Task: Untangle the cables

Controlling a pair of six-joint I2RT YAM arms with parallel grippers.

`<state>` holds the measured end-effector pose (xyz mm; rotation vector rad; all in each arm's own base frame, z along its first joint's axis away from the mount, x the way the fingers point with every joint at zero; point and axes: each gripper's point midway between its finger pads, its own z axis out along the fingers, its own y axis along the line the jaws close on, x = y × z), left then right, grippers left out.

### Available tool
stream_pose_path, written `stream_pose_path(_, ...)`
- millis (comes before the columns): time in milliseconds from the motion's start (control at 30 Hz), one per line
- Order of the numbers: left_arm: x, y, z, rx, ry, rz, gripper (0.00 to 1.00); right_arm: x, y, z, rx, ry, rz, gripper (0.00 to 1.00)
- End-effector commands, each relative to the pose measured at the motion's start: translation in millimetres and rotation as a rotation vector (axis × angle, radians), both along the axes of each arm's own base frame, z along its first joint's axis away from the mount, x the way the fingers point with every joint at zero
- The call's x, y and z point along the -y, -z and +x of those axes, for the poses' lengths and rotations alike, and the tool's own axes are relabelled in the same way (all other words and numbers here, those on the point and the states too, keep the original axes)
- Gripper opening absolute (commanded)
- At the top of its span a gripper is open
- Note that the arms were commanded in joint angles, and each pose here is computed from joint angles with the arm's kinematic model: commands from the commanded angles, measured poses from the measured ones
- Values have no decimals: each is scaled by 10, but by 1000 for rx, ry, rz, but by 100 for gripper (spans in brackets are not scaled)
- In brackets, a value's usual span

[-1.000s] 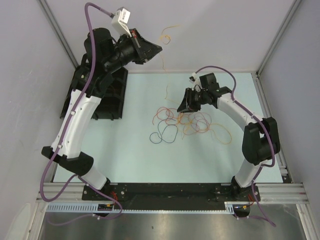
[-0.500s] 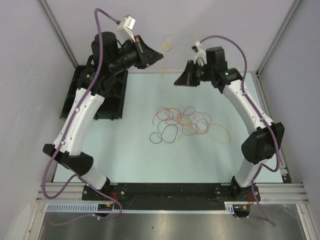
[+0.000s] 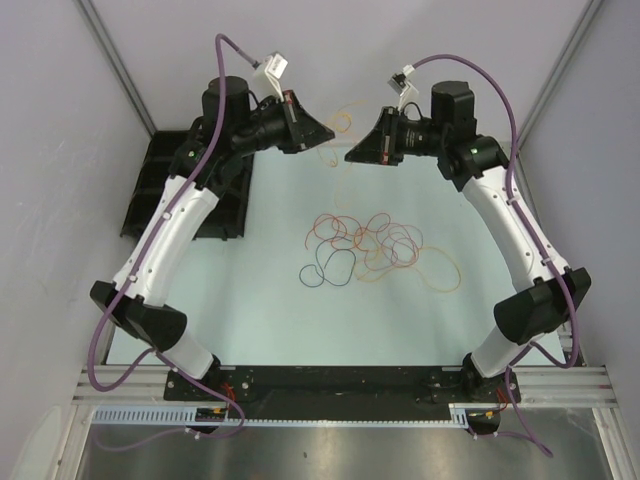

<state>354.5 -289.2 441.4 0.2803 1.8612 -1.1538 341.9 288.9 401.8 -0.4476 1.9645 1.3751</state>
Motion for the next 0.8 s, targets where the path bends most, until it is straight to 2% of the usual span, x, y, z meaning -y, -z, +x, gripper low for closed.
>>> stream_pose_path(0, 117, -127, -145, 8, 75, -47, 0, -25, -252, -195, 55, -56, 54, 0)
stream_pose_path(300, 339, 39, -172, -60, 137, -55, 5, -16, -344, -236, 93, -50, 55, 0)
stream_pose_path(600, 388, 118, -196, -85, 162, -48, 26, -28, -353, -260, 114, -53, 45, 0)
stream_pose_path(767, 391, 85, -203, -76, 165, -57, 33, -49, -350, -278, 123, -59, 42, 0)
